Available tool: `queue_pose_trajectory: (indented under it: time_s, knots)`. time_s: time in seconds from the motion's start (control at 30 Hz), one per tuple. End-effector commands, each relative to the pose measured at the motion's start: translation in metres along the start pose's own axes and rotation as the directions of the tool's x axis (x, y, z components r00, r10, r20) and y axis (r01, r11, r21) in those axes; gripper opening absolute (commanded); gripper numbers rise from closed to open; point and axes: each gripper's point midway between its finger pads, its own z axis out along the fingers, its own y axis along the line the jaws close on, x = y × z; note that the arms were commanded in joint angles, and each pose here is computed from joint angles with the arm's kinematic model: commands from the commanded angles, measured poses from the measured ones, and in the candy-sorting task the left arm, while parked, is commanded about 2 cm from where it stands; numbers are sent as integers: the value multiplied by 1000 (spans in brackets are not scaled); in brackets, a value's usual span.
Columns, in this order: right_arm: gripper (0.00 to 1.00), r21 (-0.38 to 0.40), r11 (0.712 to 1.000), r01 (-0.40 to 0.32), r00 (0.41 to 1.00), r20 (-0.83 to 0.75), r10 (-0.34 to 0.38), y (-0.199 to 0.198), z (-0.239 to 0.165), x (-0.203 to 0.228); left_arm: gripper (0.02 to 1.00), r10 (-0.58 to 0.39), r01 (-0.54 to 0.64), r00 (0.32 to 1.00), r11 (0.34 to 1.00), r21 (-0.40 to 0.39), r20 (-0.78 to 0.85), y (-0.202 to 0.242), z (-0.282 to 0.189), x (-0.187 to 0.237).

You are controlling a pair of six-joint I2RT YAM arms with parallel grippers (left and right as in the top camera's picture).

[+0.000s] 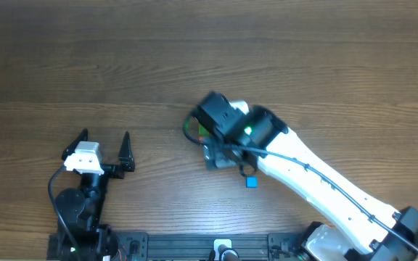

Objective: Stack Cubes

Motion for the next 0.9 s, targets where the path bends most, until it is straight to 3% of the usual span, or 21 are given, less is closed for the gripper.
queue_pose_trajectory:
  time_s: [0.03, 0.33, 0.9]
  knots:
    - [991, 70, 995, -70, 996, -57, 74, -29, 38, 31, 996, 14, -14, 1000, 1000, 8, -3, -1, 0, 2]
    - [991, 22, 994, -105, 988, -115, 107, -36, 109, 63, 1000, 14, -14, 1000, 1000, 8, -3, -1, 0, 2]
    - [972, -36, 991, -126, 988, -90, 122, -43, 144, 68, 1000, 14, -14, 1000, 1000, 8, -3, -1, 0, 2]
